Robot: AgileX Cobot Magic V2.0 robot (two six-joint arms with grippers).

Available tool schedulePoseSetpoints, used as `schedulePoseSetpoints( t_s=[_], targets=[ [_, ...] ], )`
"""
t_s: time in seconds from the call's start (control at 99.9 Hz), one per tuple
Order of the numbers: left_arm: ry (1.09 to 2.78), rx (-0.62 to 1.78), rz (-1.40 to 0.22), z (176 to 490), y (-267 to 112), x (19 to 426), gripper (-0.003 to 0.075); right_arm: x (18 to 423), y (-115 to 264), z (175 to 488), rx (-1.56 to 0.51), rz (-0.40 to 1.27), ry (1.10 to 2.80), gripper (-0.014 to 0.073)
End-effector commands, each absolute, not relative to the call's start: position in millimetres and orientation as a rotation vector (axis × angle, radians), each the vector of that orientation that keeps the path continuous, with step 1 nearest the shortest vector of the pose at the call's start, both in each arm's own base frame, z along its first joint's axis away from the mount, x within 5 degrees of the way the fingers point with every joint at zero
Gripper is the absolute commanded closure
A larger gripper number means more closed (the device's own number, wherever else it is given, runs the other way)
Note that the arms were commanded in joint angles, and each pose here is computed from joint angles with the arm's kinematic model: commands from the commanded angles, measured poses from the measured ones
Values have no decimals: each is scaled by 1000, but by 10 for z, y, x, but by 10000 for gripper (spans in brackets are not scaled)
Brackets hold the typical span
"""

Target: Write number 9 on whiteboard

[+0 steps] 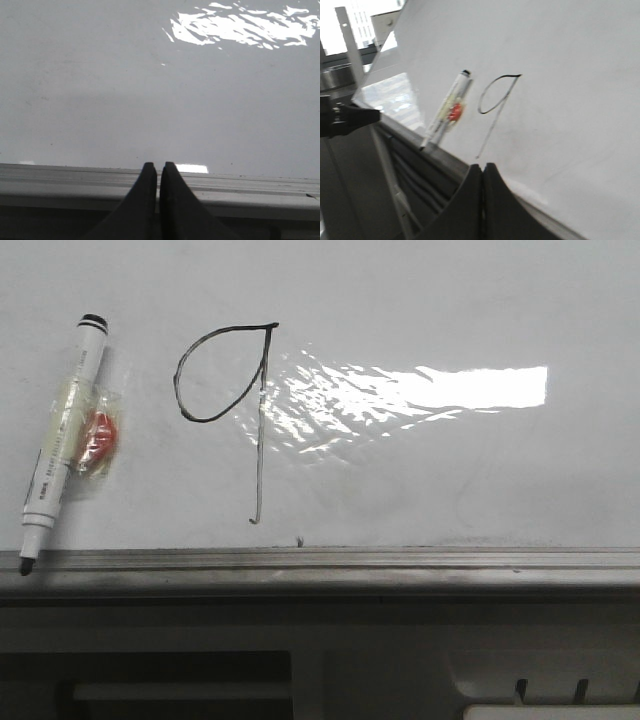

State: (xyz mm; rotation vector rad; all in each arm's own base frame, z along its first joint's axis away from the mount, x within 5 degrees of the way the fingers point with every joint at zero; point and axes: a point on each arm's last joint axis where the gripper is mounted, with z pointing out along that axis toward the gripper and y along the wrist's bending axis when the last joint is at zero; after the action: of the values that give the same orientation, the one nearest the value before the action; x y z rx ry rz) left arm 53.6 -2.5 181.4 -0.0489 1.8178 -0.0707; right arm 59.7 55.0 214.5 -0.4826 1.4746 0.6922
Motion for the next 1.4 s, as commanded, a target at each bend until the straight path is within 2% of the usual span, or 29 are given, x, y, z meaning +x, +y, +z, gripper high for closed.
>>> schedulePoseSetpoints(
  t_s=[0.0, 0.13, 0.26, 0.62, 0.991, 1.391],
  targets=[
    [1787, -62, -73, 1731, -20, 539, 741, 640, 487, 2145, -428, 589, 1407, 664],
    [1787, -62, -73, 1731, -20, 539, 741, 685, 409, 2174, -408, 409, 1364, 664],
    [1787, -62, -73, 1731, -20, 539, 741, 696, 339, 2173, -344, 328, 1375, 664],
    [1787, -62, -73, 1731, -20, 539, 741, 565, 35, 1980, -63, 42, 1547, 664],
    [1787, -62, -73, 1731, -20, 539, 741, 535, -13, 1746, -12, -21, 1804, 664],
    [1787, -62, -73, 1731, -20, 539, 741, 535, -17, 1746, -3, -25, 1804, 664]
  ],
)
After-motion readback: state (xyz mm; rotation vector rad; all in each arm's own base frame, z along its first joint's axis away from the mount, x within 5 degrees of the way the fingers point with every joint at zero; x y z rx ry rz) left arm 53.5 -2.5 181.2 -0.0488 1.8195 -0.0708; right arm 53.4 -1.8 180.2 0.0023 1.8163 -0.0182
